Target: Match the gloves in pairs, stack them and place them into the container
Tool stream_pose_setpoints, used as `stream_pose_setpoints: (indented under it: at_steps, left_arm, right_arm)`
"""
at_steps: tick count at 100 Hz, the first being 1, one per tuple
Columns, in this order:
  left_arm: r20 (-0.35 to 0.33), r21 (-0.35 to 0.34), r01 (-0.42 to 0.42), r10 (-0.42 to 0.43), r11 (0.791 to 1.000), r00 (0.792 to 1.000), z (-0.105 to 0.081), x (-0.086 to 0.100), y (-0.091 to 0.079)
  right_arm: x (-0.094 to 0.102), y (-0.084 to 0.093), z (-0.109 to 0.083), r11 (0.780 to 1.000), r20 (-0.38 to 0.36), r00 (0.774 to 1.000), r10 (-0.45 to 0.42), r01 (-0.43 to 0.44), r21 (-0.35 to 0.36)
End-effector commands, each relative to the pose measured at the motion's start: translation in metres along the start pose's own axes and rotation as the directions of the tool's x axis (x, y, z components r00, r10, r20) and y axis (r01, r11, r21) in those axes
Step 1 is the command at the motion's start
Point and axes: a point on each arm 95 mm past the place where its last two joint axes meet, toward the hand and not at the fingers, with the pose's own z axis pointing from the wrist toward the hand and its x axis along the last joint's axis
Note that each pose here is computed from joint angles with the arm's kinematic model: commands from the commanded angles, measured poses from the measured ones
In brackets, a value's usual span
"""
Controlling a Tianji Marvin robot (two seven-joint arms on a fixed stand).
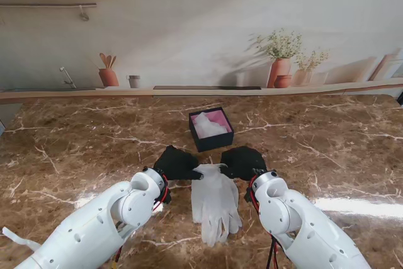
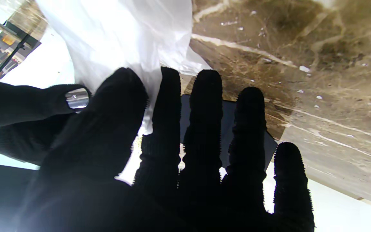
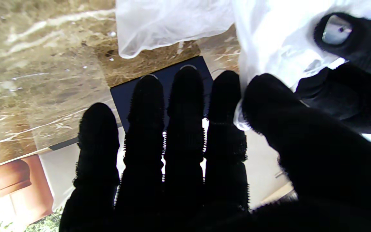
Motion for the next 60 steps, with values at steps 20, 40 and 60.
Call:
stream_pose_setpoints:
  at_steps: [20,40,60]
  left_arm:
    - [0.025,-0.008,-0.034,0.034,0.999,0.999,0.013,0.003,-0.001]
    - [0.068,-0.046,-0.051,0.054,0.998,0.996,0.016,0.000,0.002]
    - [0.093,-0.059,-0.072,0.078,0.996,0.993,0.013,-0.003,0.002]
  right_arm:
    - [-0.005,-0.011,0.003,0.998,0.079,0.995,-0.065,0.063,0.020]
    - [-0.009,-0.015,0.006,0.991,0.123,0.984,-0.130,0.127,0.032]
    - [-0.014,-0.018,0.007,0.984,0.158,0.972,-0.173,0.164,0.071]
